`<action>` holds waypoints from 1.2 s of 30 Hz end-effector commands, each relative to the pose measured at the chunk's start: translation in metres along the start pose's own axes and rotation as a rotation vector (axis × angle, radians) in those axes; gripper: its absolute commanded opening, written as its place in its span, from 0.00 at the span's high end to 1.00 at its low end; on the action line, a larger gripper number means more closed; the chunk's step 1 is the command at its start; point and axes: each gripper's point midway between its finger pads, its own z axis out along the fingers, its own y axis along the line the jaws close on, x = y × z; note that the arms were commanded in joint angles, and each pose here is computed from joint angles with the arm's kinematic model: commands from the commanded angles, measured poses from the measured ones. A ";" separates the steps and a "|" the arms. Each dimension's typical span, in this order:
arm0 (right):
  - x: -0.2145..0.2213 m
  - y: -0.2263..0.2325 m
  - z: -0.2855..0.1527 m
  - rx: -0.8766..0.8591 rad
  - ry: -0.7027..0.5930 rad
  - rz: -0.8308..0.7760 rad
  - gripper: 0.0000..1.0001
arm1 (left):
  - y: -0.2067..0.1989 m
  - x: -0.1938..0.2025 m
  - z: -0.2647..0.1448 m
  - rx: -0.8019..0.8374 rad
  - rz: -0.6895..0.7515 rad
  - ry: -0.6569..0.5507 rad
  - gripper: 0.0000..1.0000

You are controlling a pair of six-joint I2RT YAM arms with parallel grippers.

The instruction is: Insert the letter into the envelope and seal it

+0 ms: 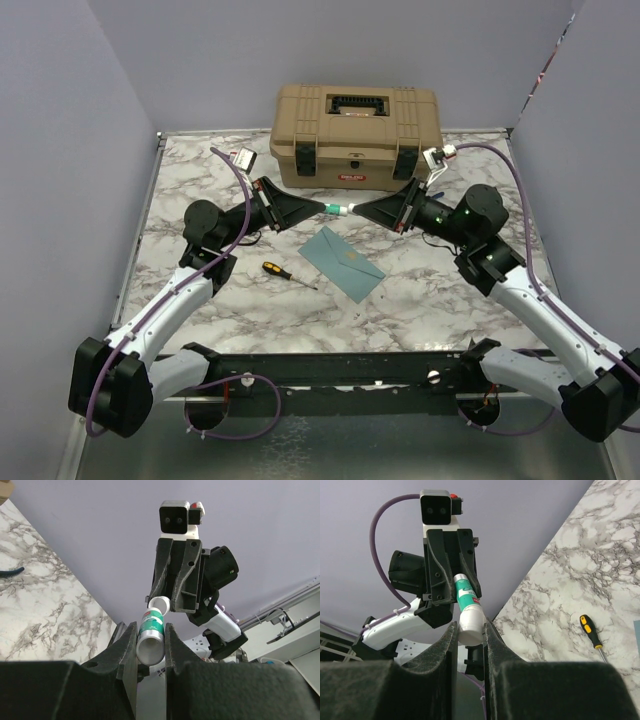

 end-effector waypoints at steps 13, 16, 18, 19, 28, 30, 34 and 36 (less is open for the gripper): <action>0.005 0.007 0.008 -0.040 0.076 -0.007 1.00 | -0.019 -0.003 0.004 0.069 0.032 0.005 1.00; 0.007 0.006 0.007 -0.026 0.094 -0.005 1.00 | -0.020 -0.003 0.004 0.070 0.040 0.004 1.00; 0.007 0.002 0.006 -0.002 0.100 0.000 1.00 | -0.020 -0.003 0.004 0.070 0.040 0.005 1.00; 0.007 0.000 0.006 0.013 0.096 0.001 1.00 | -0.019 -0.003 0.003 0.070 0.040 0.004 1.00; 0.001 0.005 0.013 -0.032 0.064 0.069 1.00 | -0.037 -0.003 0.002 0.120 0.005 0.006 1.00; 0.001 0.007 0.014 -0.047 0.060 0.099 1.00 | -0.042 -0.004 0.002 0.133 -0.003 0.002 1.00; 0.001 0.012 0.012 -0.074 0.048 0.134 1.00 | -0.054 -0.007 0.001 0.170 -0.009 -0.004 1.00; 0.000 0.019 0.012 -0.108 0.051 0.151 1.00 | -0.061 -0.008 0.000 0.188 -0.007 -0.005 1.00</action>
